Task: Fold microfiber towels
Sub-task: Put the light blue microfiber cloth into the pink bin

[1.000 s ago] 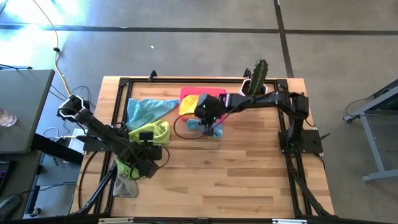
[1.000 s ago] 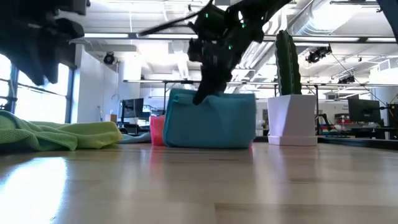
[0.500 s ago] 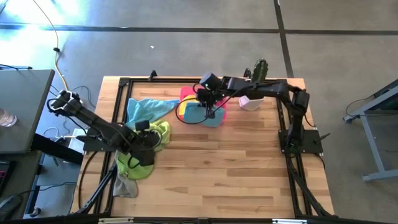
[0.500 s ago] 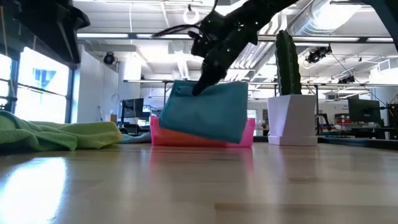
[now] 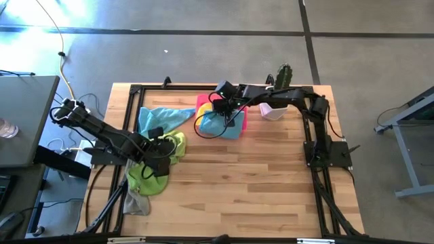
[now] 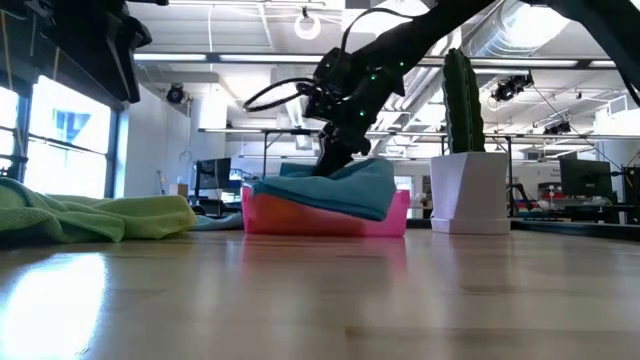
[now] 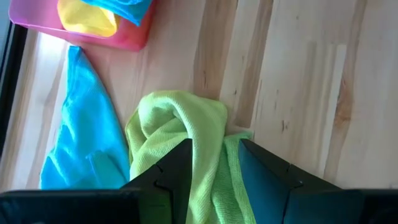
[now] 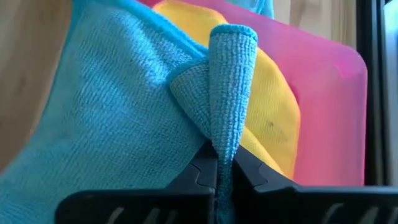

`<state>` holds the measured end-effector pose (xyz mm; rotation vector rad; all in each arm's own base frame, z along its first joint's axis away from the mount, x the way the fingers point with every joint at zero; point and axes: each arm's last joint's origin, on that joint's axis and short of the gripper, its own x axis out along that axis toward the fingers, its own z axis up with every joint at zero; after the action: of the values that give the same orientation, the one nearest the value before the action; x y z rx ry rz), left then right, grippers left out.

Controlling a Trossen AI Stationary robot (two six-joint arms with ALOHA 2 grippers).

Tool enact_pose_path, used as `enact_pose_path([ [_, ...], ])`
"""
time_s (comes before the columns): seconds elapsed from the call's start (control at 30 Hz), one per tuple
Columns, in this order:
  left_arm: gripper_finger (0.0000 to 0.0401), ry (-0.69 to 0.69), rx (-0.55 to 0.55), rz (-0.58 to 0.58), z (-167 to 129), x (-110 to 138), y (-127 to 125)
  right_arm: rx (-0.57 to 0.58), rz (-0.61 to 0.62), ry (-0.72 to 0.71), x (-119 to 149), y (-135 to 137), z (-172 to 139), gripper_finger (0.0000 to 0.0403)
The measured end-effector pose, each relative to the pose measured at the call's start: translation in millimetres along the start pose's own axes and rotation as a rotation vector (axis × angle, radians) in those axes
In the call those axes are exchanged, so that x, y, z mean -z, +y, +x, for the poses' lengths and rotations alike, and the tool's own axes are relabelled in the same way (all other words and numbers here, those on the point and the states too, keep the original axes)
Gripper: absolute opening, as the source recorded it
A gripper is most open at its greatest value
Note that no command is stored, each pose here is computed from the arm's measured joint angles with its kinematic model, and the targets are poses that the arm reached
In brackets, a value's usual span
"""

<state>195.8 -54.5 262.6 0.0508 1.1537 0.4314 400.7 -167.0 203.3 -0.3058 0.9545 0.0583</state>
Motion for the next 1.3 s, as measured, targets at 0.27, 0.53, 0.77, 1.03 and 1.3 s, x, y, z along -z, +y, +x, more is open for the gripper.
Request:
enact_pose_path([
  [0.27, 0.0122, -0.006, -0.023, 0.011, 1.3, -1.5, 3.0, 0.082, -0.137, 0.001, -2.7, -4.6, 0.0, 0.0000],
  [0.53, 0.0122, -0.006, -0.025, 0.012, 1.4, -1.4, 3.1, 0.121, -0.201, -0.022, -10.9, -12.1, -6.5, 0.0000],
  [0.77, 0.0122, -0.003, -0.027, 0.014, 1.4, -1.2, 3.2, 0.168, -0.272, -0.039, -13.7, -29.2, -17.0, 0.0000],
  [1.03, 0.0122, -0.003, -0.027, 0.014, 1.4, -1.2, 3.2, 0.194, -0.293, -0.018, -4.1, -42.6, -20.4, 0.0000],
  [1.3, 0.0122, -0.003, -0.027, 0.014, 1.5, -1.2, 3.2, 0.207, -0.316, -0.026, -11.9, -47.3, -29.0, 0.0000],
])
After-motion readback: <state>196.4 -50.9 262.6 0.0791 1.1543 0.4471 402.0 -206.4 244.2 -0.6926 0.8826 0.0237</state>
